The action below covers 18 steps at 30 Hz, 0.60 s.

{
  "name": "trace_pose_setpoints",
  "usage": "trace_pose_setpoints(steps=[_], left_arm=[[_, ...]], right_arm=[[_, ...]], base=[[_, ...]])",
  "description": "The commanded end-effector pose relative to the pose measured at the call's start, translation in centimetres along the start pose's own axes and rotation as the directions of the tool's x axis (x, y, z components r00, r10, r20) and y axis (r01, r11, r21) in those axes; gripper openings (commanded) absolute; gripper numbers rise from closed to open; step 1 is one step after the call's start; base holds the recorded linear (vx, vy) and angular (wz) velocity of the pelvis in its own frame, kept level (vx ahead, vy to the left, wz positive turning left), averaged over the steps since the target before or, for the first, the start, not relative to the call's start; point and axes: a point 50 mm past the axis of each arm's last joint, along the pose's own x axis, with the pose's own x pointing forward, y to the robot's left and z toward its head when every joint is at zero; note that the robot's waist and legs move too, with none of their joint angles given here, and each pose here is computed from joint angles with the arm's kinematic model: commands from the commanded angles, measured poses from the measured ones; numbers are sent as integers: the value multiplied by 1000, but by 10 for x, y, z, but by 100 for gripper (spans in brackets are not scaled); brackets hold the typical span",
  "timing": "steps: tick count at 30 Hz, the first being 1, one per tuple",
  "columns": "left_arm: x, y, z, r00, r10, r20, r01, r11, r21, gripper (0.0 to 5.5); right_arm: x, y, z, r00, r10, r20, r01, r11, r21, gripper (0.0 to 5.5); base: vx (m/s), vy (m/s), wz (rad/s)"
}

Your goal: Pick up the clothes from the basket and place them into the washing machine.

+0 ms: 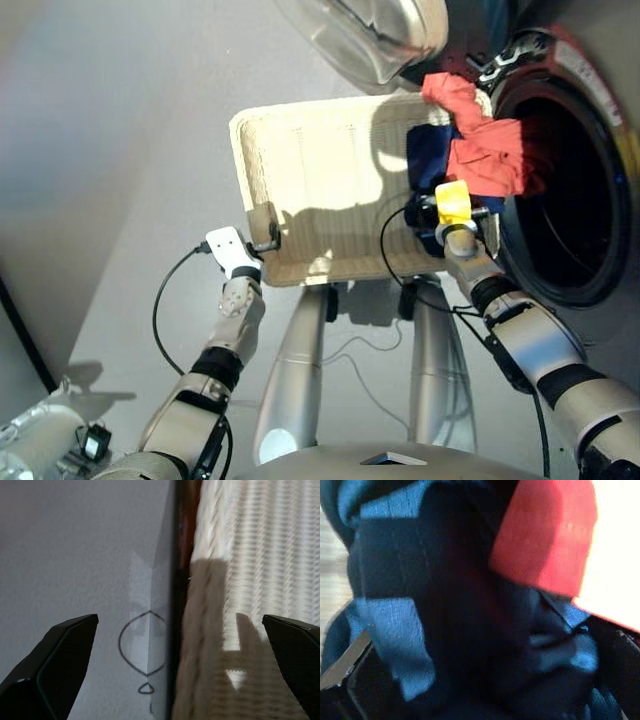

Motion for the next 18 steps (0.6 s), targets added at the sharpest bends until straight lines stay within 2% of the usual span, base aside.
trace_pose_setpoints(steps=[1, 2, 11, 18], left_arm=[[0, 4, 16, 997, -8, 77, 8, 1000, -1, 550], [-1, 5, 15, 998, -5, 70, 5, 1000, -1, 550], [-5, 14, 11, 998, 16, 53, -16, 1000, 8, 550], [-7, 20, 8, 997, 47, 56, -47, 999, -6, 550]], right_arm=[[5, -18, 7, 997, -69, -35, 72, 994, 81, 166], [6, -20, 9, 996, -86, -35, 90, 989, 122, 0], [5, -23, 13, 991, -136, -3, 127, 921, 369, 0], [5, -45, 49, 951, -277, 139, 119, 741, 661, 0]], base=[[0, 0, 0], [0, 0, 0], [0, 0, 0], [0, 0, 0]])
